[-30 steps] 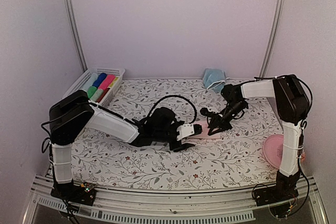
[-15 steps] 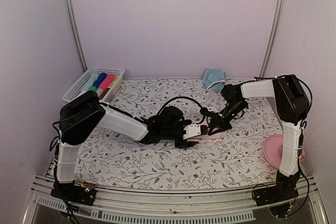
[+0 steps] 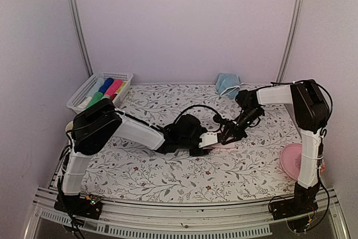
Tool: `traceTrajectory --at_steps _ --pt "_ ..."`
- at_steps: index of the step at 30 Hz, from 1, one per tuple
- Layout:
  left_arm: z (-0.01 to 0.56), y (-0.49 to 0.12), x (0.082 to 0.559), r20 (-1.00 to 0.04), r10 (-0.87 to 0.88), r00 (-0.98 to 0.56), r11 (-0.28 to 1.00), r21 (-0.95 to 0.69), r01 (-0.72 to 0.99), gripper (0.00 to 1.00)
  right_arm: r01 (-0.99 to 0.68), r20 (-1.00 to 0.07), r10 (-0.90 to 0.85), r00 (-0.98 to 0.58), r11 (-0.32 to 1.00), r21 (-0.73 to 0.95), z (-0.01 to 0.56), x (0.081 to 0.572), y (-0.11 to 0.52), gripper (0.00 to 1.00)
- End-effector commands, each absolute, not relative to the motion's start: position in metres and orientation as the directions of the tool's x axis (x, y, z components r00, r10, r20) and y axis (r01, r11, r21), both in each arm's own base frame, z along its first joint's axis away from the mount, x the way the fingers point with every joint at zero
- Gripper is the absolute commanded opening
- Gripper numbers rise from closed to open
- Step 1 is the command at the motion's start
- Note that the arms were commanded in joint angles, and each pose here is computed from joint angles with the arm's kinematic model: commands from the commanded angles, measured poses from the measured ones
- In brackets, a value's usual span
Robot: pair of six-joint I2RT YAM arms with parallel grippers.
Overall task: Roll the towels
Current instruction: Roll the towel at the center of the board.
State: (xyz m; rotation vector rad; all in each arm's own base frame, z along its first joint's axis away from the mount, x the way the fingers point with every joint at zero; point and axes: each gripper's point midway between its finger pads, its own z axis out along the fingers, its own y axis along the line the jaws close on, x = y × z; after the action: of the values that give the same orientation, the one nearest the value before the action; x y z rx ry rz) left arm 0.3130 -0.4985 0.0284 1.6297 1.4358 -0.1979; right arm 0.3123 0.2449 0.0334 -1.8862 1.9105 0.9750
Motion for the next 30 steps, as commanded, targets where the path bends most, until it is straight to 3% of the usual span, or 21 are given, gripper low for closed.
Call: traceTrajectory --at_steps 1,5,7,12,20,27,30 --pt "-0.025 -0.476 0.309 -0.571 0.792 0.216 0.073 0.441 0.894 0.59 -0.953 -0.520 -0.845 -0.126 -0.043 0.300 0.016 0.303 0.220 0.29" --pt "-0.036 -0.474 0.307 -0.563 0.808 0.172 0.069 0.381 0.922 0.43 -0.973 -0.548 -0.833 -0.083 -0.051 0.225 0.035 0.309 0.221 0.38" --pt "-0.041 -0.473 0.307 -0.557 0.819 0.139 0.076 0.345 0.935 0.41 -0.984 -0.554 -0.831 -0.052 -0.050 0.168 0.045 0.313 0.220 0.43" --pt "-0.045 -0.472 0.311 -0.561 0.828 -0.010 0.165 0.226 0.960 0.41 -1.000 -0.555 -0.832 -0.013 0.003 0.019 0.070 0.332 0.208 0.55" --pt "-0.051 -0.479 0.317 -0.550 0.765 -0.336 0.398 -0.006 0.917 0.36 -0.970 -0.538 -0.837 -0.106 0.206 -0.130 0.106 0.375 0.160 0.71" --pt "-0.064 -0.490 0.326 -0.469 0.649 -0.598 0.612 -0.145 0.778 0.40 -0.895 -0.577 -0.782 -0.234 0.405 -0.185 0.153 0.408 0.119 0.78" --pt "-0.075 -0.494 0.329 -0.433 0.603 -0.670 0.674 -0.172 0.719 0.41 -0.878 -0.610 -0.737 -0.293 0.459 -0.133 0.164 0.410 0.124 0.78"
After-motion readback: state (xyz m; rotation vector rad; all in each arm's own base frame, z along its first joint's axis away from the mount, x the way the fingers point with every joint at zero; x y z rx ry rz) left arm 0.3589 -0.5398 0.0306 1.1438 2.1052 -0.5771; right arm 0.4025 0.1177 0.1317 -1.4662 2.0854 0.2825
